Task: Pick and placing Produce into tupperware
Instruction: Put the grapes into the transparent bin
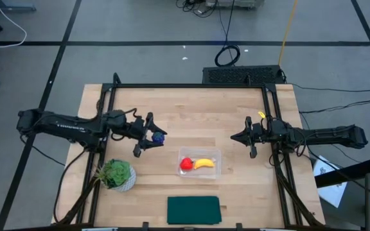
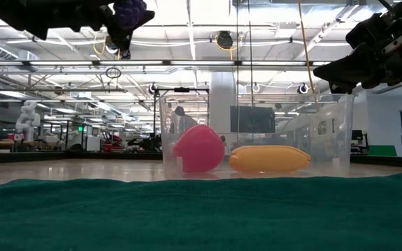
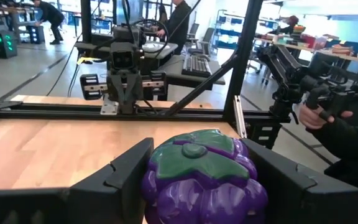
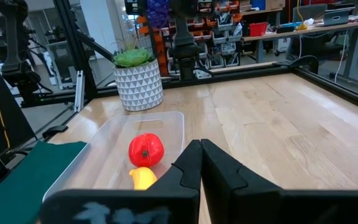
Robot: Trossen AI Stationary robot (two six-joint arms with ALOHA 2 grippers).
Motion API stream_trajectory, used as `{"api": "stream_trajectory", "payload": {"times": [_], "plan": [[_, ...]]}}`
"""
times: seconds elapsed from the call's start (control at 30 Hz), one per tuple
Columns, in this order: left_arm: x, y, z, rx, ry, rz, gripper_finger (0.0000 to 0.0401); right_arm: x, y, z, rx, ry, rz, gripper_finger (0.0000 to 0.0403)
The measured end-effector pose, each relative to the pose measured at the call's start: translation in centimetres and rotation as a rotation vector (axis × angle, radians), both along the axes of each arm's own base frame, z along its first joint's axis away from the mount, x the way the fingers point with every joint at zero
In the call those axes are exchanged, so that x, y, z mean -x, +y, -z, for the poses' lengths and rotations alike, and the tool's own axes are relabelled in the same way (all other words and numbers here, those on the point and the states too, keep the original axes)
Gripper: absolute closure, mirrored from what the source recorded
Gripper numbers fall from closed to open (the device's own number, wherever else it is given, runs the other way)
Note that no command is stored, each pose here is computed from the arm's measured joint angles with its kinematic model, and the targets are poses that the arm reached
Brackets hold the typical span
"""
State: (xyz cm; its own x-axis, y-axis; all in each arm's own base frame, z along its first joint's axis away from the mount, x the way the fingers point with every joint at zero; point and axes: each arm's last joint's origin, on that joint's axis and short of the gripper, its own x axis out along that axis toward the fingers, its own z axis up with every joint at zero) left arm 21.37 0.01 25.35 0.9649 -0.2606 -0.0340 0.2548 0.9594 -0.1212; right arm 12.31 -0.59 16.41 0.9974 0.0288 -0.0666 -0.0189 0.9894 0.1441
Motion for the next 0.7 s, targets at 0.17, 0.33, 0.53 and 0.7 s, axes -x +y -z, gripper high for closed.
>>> {"api": "stream_trajectory", "payload": {"times": [0.17, 0.33, 0.53, 0.7], "plan": [[-1.3, -0.2, -0.4, 0.004, 0.015, 0.012, 0.0174, 0.0, 0.0, 0.0, 0.0, 0.0, 0.0, 0.0403], [-2.9, -0.8, -1.3, 0.0, 0.012, 0.04, 0.0174, 0.0, 0.0, 0.0, 0.0, 0.0, 0.0, 0.0403], [-4.9, -1.6, -1.6, -0.002, 0.04, 0.077, 0.0174, 0.0, 0.0, 0.0, 0.0, 0.0, 0.0, 0.0403], [-6.1, -2.1, -1.3, -0.007, 0.076, 0.093, 0.0174, 0.0, 0.0, 0.0, 0.0, 0.0, 0.0, 0.0403]]}}
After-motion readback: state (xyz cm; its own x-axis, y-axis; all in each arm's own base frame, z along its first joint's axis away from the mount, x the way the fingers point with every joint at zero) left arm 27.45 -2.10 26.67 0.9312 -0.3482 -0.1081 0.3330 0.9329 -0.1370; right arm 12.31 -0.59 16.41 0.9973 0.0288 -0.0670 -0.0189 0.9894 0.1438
